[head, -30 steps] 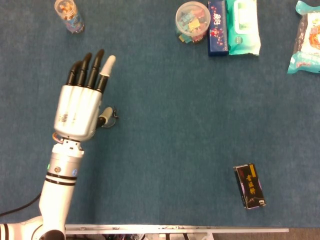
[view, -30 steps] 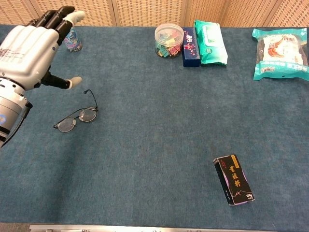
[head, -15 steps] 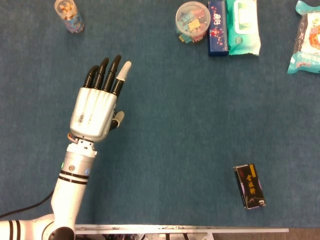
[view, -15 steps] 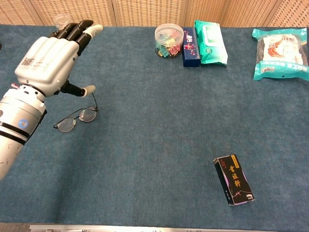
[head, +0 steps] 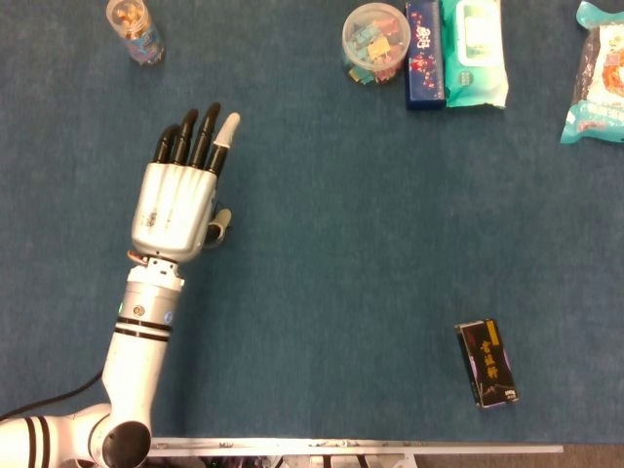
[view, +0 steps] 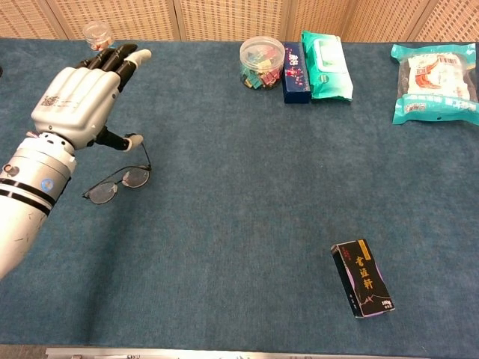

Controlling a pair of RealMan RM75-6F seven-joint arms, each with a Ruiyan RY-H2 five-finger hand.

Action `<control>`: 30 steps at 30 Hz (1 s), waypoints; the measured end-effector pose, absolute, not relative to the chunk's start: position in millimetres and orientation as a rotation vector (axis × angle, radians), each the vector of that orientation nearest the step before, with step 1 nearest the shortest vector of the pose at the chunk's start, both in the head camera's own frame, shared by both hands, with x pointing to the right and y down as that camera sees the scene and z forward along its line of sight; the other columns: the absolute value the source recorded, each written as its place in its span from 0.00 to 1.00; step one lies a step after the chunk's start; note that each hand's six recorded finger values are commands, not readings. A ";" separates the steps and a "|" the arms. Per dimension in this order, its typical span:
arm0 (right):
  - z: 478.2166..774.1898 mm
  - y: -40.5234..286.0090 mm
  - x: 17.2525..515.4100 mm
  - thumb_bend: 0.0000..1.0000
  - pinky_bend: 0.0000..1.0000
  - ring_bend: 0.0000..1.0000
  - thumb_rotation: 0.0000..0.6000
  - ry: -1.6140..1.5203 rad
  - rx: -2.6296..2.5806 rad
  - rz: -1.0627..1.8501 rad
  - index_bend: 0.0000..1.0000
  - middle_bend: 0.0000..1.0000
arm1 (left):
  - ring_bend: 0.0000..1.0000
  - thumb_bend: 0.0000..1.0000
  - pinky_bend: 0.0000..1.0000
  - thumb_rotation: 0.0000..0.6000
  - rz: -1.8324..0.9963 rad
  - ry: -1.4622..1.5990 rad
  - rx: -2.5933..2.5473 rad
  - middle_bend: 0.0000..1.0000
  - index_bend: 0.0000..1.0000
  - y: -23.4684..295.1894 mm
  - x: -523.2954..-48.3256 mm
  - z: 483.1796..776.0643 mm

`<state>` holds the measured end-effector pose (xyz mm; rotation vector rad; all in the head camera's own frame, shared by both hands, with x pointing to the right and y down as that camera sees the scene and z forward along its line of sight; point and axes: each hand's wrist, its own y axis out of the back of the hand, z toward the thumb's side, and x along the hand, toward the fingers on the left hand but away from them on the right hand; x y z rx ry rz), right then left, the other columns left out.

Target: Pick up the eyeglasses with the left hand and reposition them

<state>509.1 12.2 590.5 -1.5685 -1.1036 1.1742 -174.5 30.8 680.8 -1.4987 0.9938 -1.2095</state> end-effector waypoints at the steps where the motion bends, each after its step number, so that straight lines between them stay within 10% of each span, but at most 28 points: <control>1: 591.0 12.0 508.7 0.00 0.33 0.20 1.00 -1.102 -1.570 1.174 0.44 0.32 | 0.00 0.17 0.14 1.00 -1.214 0.996 -1.499 0.00 0.00 30.7 -175.8 681.5; 30: 589.1 12.7 508.6 0.00 0.33 0.20 1.00 -1.113 -1.577 1.156 0.44 0.32 | 0.00 0.17 0.14 1.00 -1.115 0.939 -1.599 0.00 0.00 56.2 -145.1 669.2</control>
